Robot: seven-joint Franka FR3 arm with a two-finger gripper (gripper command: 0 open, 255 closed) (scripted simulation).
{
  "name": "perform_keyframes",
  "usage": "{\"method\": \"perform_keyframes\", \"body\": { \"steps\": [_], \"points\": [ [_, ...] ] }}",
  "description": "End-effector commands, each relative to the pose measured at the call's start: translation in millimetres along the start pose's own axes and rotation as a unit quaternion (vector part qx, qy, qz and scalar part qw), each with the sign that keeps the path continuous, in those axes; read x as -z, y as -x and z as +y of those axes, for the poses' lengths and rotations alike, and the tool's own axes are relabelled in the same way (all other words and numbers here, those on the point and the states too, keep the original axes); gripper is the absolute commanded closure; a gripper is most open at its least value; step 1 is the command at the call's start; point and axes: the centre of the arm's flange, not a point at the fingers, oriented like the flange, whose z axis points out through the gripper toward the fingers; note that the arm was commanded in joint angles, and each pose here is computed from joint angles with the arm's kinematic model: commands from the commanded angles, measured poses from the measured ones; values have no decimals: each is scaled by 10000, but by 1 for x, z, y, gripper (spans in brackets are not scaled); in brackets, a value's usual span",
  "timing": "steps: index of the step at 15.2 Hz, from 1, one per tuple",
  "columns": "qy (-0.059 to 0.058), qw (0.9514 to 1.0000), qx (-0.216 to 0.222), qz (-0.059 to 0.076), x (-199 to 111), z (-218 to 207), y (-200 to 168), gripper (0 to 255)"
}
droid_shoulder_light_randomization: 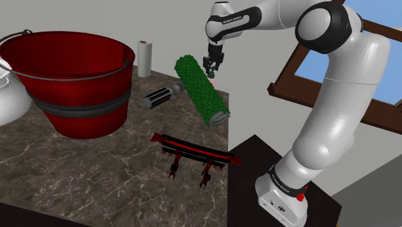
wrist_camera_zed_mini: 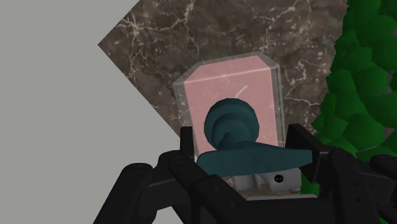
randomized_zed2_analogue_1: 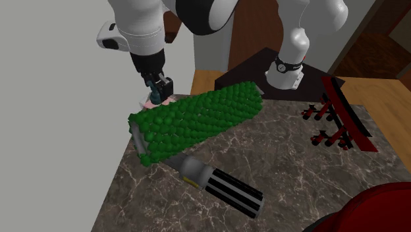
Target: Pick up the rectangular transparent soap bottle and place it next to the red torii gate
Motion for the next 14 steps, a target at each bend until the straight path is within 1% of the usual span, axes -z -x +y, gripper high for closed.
{"method": "perform_keyframes", "body": {
  "steps": [1, 6, 14],
  "points": [
    [-19, 10000, 17, -50, -5, -3, 0, 255],
    [-18, 10000, 15, -50, -7, 1, 2, 255],
    [-18, 10000, 15, -50, 34, 8, 3, 255]
  ]
}}
